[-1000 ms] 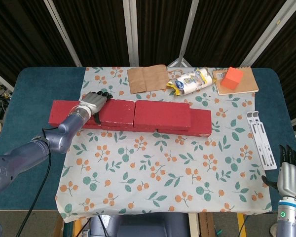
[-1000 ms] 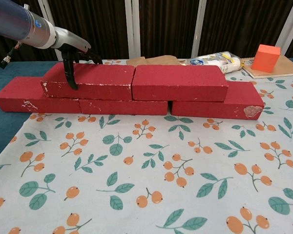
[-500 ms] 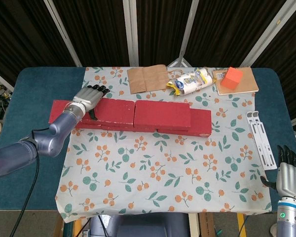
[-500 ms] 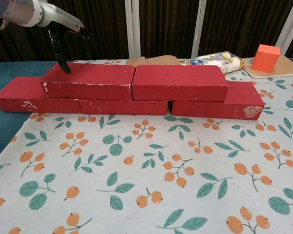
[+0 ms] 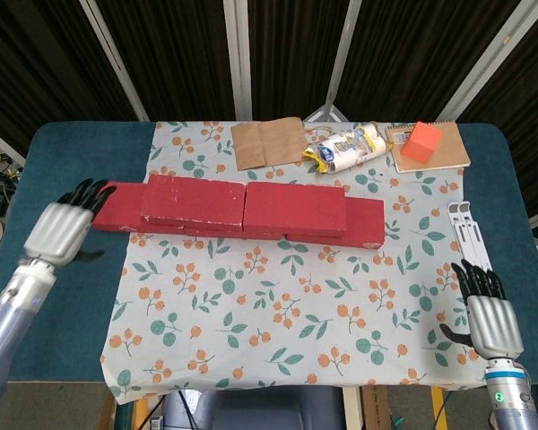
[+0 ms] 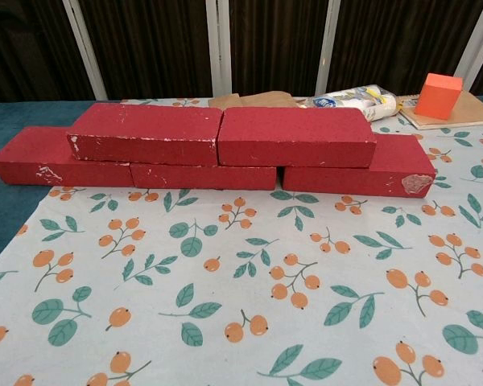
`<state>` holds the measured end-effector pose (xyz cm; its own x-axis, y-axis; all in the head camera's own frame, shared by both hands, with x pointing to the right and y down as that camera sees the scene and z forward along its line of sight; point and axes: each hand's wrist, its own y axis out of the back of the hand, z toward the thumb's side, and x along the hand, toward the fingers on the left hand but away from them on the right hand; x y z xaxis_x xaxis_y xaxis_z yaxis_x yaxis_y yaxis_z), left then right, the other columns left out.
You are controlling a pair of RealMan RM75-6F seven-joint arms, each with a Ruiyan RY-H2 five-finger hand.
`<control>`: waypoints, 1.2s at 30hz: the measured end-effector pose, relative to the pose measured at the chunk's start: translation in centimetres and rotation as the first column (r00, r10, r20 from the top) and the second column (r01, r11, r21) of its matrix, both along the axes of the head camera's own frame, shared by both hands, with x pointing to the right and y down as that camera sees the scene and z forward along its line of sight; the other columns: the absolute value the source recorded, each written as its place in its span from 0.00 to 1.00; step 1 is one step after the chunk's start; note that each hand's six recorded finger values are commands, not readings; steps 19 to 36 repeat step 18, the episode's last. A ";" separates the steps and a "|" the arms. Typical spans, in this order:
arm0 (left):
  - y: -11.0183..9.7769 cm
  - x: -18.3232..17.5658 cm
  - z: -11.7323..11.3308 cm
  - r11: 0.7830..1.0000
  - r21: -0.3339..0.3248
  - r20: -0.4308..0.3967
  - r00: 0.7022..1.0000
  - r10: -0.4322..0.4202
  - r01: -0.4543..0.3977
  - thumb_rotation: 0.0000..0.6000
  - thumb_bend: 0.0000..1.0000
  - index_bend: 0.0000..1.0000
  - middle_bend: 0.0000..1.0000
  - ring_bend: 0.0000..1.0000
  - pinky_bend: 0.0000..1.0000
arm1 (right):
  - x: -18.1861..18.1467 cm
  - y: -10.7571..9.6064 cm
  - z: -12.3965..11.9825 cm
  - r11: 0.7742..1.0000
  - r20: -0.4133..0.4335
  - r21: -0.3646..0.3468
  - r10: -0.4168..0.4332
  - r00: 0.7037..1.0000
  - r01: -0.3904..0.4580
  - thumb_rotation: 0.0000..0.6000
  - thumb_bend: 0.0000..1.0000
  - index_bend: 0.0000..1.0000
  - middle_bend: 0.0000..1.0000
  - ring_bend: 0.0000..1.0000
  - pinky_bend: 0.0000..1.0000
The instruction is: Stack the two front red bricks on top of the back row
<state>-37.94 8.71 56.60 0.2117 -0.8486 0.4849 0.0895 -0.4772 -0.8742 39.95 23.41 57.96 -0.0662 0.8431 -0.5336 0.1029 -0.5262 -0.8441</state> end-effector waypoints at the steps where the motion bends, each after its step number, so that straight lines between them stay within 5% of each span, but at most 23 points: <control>1: 1.6 -1.2 -0.4 1.000 0.012 -0.009 1.000 -0.016 0.016 1.00 0.00 0.08 0.03 0.01 0.21 | -0.1 0.1 0.0 1.000 0.002 0.001 -0.011 1.000 0.011 1.00 0.21 0.00 0.00 0.02 0.00; 7: 8.2 -5.0 -1.3 0.995 0.041 -0.035 0.995 -0.091 0.092 1.00 0.00 0.09 0.02 0.00 0.18 | -0.4 0.3 -0.2 0.999 0.012 0.009 -0.045 0.999 0.044 1.00 0.21 0.00 0.00 0.01 0.00; 14: 12.6 -6.6 0.1 0.988 0.007 -0.033 0.988 -0.154 0.154 1.00 0.00 0.09 0.03 0.00 0.17 | -0.6 0.2 -0.5 0.997 0.030 0.024 -0.075 0.997 0.074 1.00 0.21 0.00 0.00 0.00 0.00; 36: 13.6 -6.6 1.0 0.988 -0.003 -0.028 0.988 -0.152 0.152 1.00 0.00 0.09 0.03 0.00 0.17 | -0.9 0.1 -0.8 0.993 0.042 0.052 -0.108 0.993 0.106 1.00 0.21 0.00 0.00 0.00 0.00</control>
